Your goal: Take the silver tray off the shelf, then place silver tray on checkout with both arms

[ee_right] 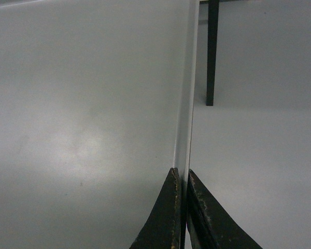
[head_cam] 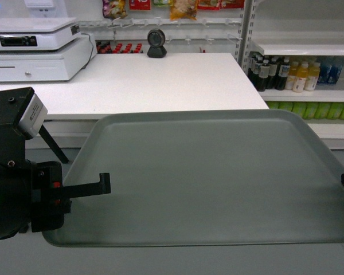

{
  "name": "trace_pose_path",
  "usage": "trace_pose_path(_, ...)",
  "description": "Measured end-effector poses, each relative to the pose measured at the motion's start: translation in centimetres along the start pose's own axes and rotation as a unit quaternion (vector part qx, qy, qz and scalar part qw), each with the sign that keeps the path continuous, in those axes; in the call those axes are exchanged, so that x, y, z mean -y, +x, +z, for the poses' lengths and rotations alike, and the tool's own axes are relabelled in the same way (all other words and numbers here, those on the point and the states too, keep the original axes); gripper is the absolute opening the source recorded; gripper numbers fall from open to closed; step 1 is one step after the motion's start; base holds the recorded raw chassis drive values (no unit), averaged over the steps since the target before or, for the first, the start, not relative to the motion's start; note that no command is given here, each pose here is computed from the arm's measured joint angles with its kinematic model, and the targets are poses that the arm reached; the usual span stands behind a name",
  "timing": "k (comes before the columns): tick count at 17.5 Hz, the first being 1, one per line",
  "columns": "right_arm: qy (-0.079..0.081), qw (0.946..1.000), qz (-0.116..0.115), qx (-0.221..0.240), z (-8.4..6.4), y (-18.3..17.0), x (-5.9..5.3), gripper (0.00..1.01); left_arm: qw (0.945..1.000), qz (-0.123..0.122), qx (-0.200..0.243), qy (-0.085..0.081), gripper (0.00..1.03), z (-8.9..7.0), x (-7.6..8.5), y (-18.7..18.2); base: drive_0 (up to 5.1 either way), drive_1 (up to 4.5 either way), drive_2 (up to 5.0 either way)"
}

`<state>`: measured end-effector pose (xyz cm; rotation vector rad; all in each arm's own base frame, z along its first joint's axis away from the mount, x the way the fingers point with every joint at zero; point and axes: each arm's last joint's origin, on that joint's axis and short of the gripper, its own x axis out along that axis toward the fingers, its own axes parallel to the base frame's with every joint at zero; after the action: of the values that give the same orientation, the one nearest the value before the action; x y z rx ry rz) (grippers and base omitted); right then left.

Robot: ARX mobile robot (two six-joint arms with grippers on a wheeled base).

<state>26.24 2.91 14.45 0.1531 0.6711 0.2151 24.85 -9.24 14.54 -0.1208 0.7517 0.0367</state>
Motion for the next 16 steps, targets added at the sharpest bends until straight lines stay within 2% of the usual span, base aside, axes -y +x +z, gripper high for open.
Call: trace_pose_path(16, 0.003, 1.0000, 0.000, -0.001, 0.00, 0.04, 0.01, 0.02, 1.0000, 0.002, 0.000, 0.001, 0.03, 0.01, -0.04, 0.01, -5.0, 2.45, 2.4)
